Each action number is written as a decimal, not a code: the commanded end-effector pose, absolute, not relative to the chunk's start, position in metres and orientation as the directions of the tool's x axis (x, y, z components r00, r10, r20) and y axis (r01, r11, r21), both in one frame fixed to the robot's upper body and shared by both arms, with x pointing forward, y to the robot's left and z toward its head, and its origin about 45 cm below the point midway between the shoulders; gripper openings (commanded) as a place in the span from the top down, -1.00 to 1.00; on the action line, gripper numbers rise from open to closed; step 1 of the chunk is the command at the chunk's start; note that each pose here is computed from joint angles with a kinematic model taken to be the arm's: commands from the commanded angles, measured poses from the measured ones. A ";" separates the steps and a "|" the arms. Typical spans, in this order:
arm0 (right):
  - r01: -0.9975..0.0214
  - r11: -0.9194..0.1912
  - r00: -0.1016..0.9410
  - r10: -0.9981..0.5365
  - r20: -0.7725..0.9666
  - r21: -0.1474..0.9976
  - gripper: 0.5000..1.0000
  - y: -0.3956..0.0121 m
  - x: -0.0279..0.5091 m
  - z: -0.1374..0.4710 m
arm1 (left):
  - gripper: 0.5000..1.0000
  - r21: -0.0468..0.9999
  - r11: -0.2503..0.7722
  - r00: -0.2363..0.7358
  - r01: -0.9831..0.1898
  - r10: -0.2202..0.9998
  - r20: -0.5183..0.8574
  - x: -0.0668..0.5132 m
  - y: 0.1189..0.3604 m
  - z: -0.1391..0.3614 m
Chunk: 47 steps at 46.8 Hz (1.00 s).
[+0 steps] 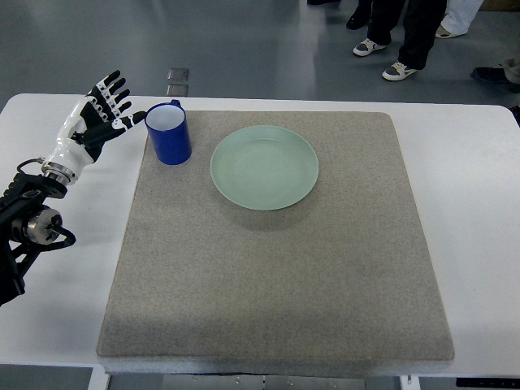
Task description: Place cup left of plate with left hand
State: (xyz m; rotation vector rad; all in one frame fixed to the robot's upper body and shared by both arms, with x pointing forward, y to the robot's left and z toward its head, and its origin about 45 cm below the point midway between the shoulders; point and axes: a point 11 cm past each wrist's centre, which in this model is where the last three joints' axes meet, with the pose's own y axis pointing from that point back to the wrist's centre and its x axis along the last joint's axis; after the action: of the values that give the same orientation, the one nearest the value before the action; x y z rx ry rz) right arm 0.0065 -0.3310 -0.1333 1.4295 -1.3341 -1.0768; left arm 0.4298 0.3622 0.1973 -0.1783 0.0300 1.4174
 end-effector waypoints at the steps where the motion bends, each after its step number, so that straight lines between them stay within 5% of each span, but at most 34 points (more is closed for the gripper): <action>1: -0.237 -0.038 0.048 -0.998 -0.027 0.971 -0.73 -0.331 0.007 -0.133 | -0.99 -0.144 0.148 0.170 -0.978 0.973 -0.154 0.434 0.366 0.211; 23: -0.237 -0.038 0.048 -0.998 -0.027 0.971 -0.73 -0.331 0.007 -0.133 | -0.99 -0.319 0.340 0.430 -0.884 0.860 -0.276 0.451 0.334 0.268; 35: -0.237 -0.038 0.048 -0.998 -0.027 0.971 -0.73 -0.331 0.007 -0.133 | -0.99 -0.339 0.307 0.418 -0.889 0.847 -0.328 0.459 0.326 0.276; 47: -0.237 -0.038 0.048 -0.998 -0.027 0.971 -0.73 -0.331 0.007 -0.133 | -0.93 -0.285 0.205 0.301 -0.936 0.886 -0.354 0.473 0.329 0.280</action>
State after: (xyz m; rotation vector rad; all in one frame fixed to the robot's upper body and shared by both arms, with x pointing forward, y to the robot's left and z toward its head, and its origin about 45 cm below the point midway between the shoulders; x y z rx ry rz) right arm 0.0065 -0.3311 -0.1333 1.4293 -1.3343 -1.0765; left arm 0.4676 0.3310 0.2748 -0.4998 0.1118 1.2653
